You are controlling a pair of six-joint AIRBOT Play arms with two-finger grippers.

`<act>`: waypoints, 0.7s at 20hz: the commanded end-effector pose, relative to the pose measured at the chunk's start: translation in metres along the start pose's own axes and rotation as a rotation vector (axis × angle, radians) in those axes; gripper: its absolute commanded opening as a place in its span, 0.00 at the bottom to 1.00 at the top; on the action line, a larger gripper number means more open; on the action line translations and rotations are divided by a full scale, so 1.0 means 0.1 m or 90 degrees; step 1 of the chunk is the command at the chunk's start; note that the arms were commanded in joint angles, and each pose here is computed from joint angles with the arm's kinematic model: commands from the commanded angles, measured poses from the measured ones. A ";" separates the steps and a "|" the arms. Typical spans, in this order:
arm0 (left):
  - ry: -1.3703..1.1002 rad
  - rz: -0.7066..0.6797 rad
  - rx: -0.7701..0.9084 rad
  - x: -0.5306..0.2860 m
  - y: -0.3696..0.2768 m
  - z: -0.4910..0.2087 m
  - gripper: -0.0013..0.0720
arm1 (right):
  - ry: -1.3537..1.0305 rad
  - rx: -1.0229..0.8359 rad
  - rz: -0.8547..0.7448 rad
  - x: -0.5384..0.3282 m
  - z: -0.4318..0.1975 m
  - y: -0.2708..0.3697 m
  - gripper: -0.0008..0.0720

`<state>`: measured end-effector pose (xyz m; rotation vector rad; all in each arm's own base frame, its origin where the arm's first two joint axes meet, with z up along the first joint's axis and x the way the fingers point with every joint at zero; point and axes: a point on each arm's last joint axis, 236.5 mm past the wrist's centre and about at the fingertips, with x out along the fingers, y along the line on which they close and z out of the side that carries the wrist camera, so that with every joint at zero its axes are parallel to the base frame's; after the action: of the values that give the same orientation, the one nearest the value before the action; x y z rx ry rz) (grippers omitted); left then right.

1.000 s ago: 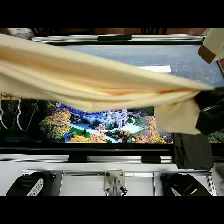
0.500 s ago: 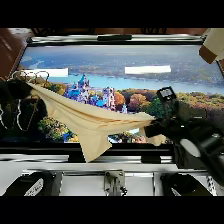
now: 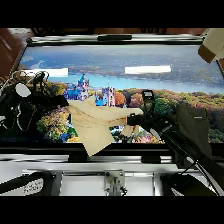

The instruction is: Fold the shirts.

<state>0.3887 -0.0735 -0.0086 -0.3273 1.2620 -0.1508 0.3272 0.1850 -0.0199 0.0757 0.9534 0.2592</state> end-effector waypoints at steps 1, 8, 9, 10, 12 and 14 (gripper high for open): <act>0.065 -0.002 0.010 -0.14 0.12 -0.05 0.99 | -0.032 -0.057 -0.068 -0.28 0.39 -0.31 0.70; 0.234 -0.010 -0.066 -0.13 0.38 -1.03 0.99 | 0.107 0.065 -0.164 -1.01 0.04 -1.31 0.70; 0.256 -0.028 -0.081 -0.02 0.31 -1.23 0.99 | 0.142 0.070 -0.112 -0.97 -0.10 -1.17 0.70; 0.270 -0.048 -0.095 0.09 0.23 -1.39 0.99 | 0.169 0.077 -0.057 -0.93 -0.22 -0.97 0.70; 0.279 -0.099 -0.104 0.29 0.01 -1.62 0.99 | 0.197 0.114 0.048 -0.87 -0.35 -0.58 0.70; 0.271 -0.120 -0.113 0.45 -0.15 -1.73 0.99 | 0.216 0.147 0.116 -0.84 -0.45 -0.33 0.70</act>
<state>0.2535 -0.0965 -0.0726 -0.5023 1.6778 -0.2411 0.2757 0.0856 0.0160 0.1804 1.2340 0.1625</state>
